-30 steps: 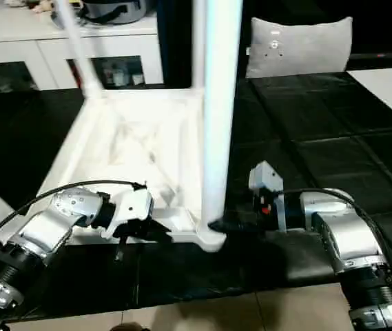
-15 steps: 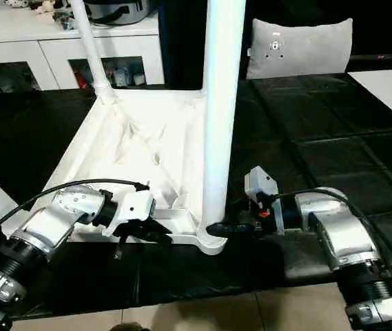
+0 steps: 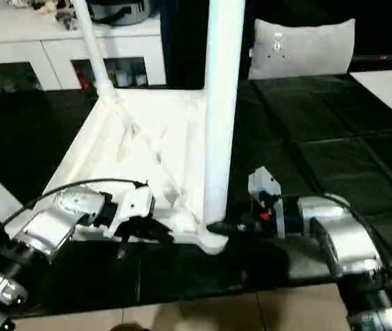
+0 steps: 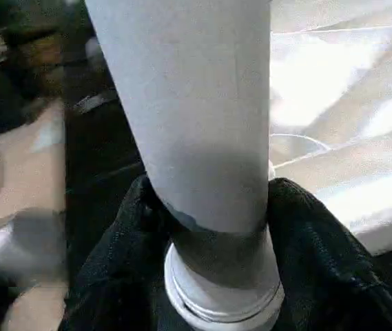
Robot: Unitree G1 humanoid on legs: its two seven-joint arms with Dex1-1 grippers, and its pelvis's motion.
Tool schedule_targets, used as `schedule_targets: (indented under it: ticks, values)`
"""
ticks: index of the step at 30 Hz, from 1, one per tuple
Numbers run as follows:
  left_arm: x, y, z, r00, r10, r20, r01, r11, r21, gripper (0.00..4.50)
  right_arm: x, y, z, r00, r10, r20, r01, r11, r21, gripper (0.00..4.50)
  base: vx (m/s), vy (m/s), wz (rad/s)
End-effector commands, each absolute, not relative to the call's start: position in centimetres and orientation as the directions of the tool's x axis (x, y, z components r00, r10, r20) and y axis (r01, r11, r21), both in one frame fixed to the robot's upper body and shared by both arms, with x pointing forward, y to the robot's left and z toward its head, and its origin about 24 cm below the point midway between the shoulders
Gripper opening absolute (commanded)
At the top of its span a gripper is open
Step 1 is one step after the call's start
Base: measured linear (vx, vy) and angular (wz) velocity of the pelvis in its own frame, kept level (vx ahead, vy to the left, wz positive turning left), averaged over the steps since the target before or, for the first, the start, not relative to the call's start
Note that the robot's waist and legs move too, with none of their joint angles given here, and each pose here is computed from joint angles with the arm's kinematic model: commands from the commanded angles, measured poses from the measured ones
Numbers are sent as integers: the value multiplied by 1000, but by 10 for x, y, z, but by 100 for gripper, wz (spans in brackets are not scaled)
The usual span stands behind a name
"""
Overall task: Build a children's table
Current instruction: Rotate leg to tighten
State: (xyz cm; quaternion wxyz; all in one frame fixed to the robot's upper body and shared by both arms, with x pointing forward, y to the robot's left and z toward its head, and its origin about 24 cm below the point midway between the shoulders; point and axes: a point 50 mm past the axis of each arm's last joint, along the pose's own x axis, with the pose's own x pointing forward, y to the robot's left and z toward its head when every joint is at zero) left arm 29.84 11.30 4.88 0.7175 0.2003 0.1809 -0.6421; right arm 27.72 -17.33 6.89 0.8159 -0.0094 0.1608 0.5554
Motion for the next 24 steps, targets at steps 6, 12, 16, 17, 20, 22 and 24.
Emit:
schedule_targets:
  ticks: [6,12,16,17,20,22,24]
  values:
    - [298,60,65,219,-901,-375,976,205,79,0,300,-139,55,676,673,-299,-652,736,182,186,0,0,0]
    - [303,24,73,353,-881,-314,934,352,63,0,302,-115,59,776,585,-237,-529,807,263,221,0,0,0]
    - [302,26,72,343,-879,-332,939,331,94,0,300,-118,61,781,583,-223,-534,809,247,259,0,0,0]
    - [302,29,71,345,-872,-348,938,329,104,0,299,-121,62,779,586,-224,-541,808,232,270,0,0,0]
    - [304,42,68,363,-852,-378,932,340,128,0,291,-136,65,753,618,-226,-583,786,206,302,0,0,0]
    - [305,47,68,361,-850,-384,933,329,149,0,285,-147,67,723,651,-232,-627,759,176,305,0,0,0]
    - [305,53,68,350,-849,-396,936,303,179,0,281,-158,67,716,653,-246,-632,756,168,340,0,0,0]
